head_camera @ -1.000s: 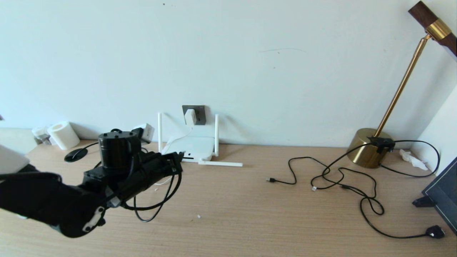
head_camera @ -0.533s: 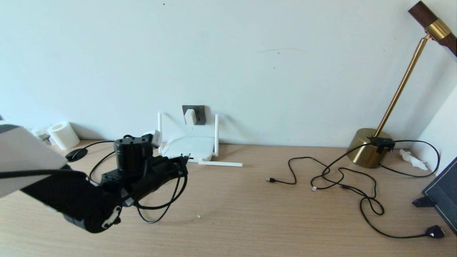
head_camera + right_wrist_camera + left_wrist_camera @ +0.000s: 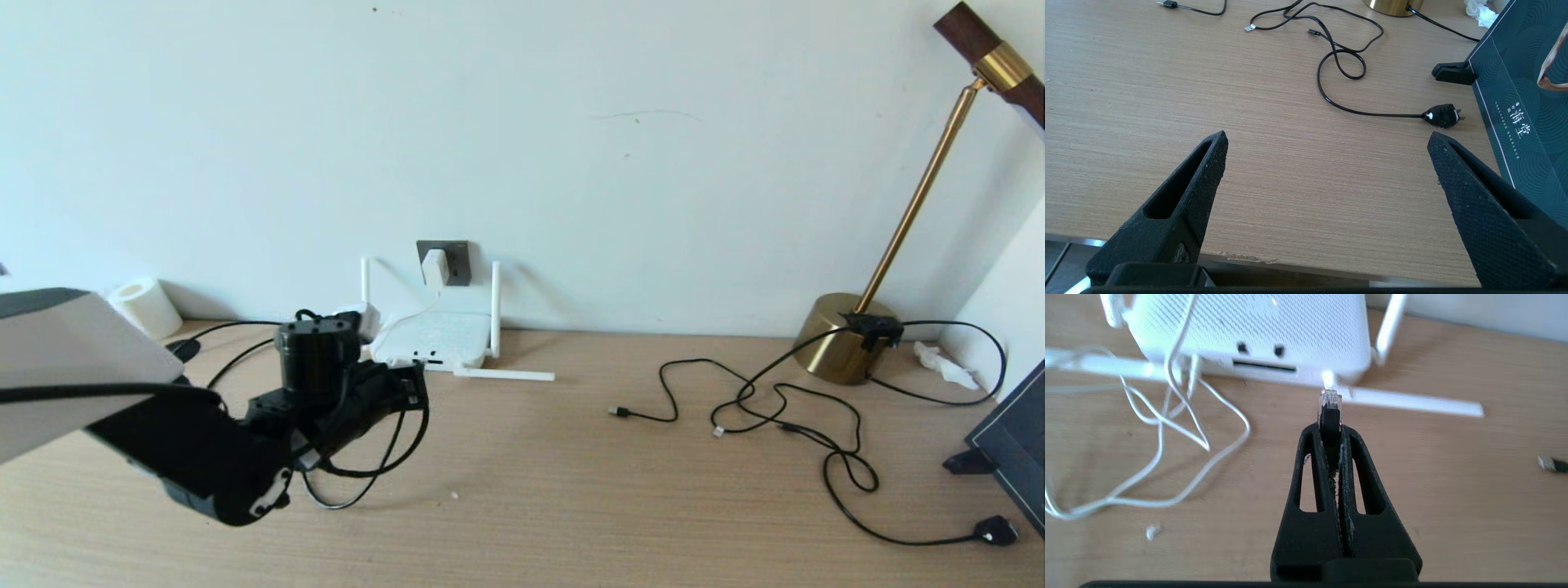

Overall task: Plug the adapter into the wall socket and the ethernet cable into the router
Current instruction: Align cable and router interface

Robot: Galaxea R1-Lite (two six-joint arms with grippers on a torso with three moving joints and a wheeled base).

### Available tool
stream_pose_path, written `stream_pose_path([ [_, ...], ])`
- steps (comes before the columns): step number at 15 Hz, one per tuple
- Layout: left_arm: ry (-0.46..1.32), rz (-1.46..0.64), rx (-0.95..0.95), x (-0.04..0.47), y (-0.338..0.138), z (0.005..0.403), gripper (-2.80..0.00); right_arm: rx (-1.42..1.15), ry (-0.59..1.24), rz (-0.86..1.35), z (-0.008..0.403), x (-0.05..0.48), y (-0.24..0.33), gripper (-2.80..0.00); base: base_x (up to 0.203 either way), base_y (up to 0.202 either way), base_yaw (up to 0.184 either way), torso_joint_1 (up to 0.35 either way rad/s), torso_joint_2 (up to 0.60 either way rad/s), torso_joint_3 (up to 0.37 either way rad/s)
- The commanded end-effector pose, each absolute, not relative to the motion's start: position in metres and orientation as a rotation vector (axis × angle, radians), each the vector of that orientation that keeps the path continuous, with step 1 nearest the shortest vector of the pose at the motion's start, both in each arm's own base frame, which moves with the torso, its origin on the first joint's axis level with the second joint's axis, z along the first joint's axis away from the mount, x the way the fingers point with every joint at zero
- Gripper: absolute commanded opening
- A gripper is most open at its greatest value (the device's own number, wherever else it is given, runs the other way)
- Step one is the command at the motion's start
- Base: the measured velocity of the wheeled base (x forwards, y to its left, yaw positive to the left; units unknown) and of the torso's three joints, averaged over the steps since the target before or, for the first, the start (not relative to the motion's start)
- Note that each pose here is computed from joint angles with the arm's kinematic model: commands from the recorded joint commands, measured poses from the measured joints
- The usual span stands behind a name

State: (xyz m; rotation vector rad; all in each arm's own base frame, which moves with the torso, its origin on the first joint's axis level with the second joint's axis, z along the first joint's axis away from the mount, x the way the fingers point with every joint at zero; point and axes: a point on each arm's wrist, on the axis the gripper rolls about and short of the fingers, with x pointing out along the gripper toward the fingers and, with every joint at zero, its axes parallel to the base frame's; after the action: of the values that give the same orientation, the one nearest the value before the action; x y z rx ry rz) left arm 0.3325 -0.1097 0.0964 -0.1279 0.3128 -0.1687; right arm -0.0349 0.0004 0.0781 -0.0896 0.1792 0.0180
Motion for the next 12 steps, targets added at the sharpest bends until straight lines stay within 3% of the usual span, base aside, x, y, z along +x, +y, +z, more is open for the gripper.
stream_pose_path([
  [1, 0.305, -0.162, -0.125, 0.345, -0.114, 0.092, -2.8, -0.09, 0.182, 0.019, 0.078, -0.035, 0.0, 0.0, 0.0, 0.0, 0.0, 0.0, 0.0, 0.0],
  [12, 0.335, -0.1, -0.13, 0.405, -0.107, 0.041, -2.8, -0.09, 0.182, 0.019, 0.078, -0.035, 0.0, 0.0, 0.0, 0.0, 0.0, 0.0, 0.0, 0.0],
])
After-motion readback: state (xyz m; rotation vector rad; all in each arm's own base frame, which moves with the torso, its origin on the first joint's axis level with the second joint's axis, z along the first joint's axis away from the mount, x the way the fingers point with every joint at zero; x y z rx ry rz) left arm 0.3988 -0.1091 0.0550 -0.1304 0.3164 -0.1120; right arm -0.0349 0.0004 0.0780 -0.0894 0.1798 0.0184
